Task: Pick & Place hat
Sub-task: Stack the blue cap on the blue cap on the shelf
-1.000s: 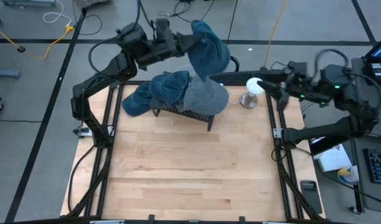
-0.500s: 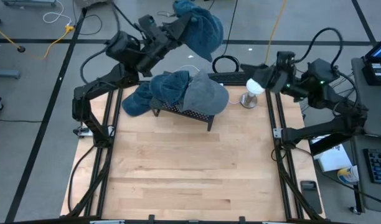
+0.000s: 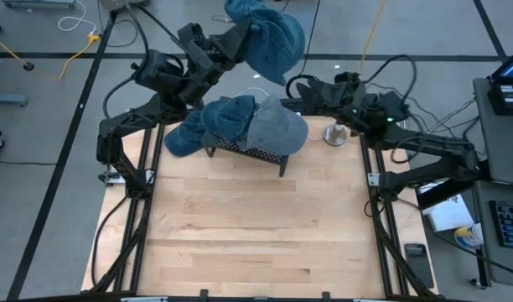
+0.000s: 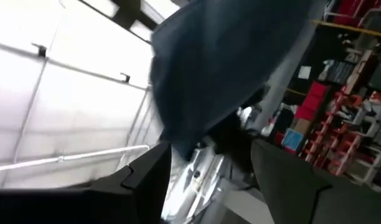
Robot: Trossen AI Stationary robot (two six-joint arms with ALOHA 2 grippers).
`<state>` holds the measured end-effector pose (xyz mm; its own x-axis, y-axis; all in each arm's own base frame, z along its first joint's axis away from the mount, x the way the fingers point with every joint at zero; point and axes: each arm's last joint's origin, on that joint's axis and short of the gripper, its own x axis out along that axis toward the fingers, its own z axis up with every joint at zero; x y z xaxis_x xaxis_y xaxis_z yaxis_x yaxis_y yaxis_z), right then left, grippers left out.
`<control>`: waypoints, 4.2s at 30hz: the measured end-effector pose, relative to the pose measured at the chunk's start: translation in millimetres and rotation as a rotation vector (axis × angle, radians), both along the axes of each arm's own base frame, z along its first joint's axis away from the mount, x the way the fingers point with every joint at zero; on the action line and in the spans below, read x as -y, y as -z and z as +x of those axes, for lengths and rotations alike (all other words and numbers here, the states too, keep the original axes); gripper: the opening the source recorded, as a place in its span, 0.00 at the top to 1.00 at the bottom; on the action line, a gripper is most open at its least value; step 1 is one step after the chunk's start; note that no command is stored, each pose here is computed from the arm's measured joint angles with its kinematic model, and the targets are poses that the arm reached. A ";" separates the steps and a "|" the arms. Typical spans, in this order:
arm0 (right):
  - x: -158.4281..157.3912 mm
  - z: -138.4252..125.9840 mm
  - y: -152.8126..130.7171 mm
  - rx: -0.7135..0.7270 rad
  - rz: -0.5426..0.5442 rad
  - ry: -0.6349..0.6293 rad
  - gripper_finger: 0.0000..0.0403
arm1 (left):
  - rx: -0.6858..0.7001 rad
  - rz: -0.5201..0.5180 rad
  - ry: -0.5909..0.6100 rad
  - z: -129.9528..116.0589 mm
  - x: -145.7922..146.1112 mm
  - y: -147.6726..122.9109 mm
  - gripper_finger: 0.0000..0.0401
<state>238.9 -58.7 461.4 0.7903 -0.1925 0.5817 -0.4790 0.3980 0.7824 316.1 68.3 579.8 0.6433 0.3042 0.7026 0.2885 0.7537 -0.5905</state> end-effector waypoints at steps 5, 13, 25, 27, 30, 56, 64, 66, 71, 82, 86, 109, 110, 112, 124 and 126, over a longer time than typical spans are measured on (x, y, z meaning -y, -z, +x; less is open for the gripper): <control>10.3 10.7 15.0 -0.025 0.030 0.014 0.49 | -0.003 0.018 0.047 2.0 9.6 -0.1 1.00; 11.0 7.1 10.1 0.070 -0.056 0.069 0.49 | -0.016 0.029 0.078 4.8 23.6 0.5 1.00; 6.2 -3.8 0.9 0.129 -0.156 0.066 0.87 | -0.150 -0.030 0.099 14.2 23.2 11.4 0.97; 4.5 -9.4 -2.8 0.142 -0.173 0.076 0.96 | -0.159 -0.033 0.096 14.6 21.0 12.2 0.93; 2.1 -19.9 -8.1 0.141 -0.176 0.081 0.98 | -0.176 0.023 0.057 14.1 18.4 12.0 0.85; -2.8 -127.9 -13.8 -0.205 -0.168 0.019 0.99 | -0.912 0.738 -0.065 23.6 10.9 63.2 0.24; 0.1 -129.7 -10.6 -0.238 -0.130 0.007 0.99 | -0.790 0.925 0.000 20.3 30.8 54.7 0.27; 0.8 -129.6 -7.9 -0.265 -0.102 -0.014 0.99 | -0.782 0.957 -0.008 16.4 34.7 51.9 0.28; 2.3 -129.1 -2.2 -0.321 -0.043 -0.099 0.99 | -0.899 1.070 -0.100 7.7 41.6 55.5 0.26; 6.0 -122.0 0.1 -0.332 0.051 -0.208 0.99 | -1.144 1.410 -0.428 7.0 59.0 64.9 0.30; 8.6 -117.4 -1.1 -0.318 0.055 -0.236 0.98 | -1.184 1.452 -0.465 12.0 60.4 69.0 0.32; 11.2 -110.2 -0.9 -0.328 0.032 -0.324 0.98 | -1.205 1.448 -0.475 36.8 55.9 83.5 0.63; 11.0 -110.1 -0.8 -0.331 0.027 -0.332 0.98 | -1.207 1.435 -0.484 36.8 55.5 82.9 0.68; 10.9 -110.1 -0.7 -0.332 0.025 -0.335 0.98 | -1.207 1.384 -0.507 37.2 55.9 80.9 0.80; 7.0 -112.2 6.4 -0.419 -0.104 -0.357 0.80 | -1.094 0.952 -0.753 33.4 54.5 54.5 0.88; 4.4 -113.6 10.6 -0.461 -0.158 -0.395 0.73 | -1.075 0.884 -0.815 27.8 53.3 47.1 0.88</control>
<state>125.3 -63.1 450.8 0.9608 0.2254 0.1617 -0.2407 0.3876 0.8898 343.9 14.9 532.7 0.8071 0.5597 0.1879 -0.5791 0.6885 0.4367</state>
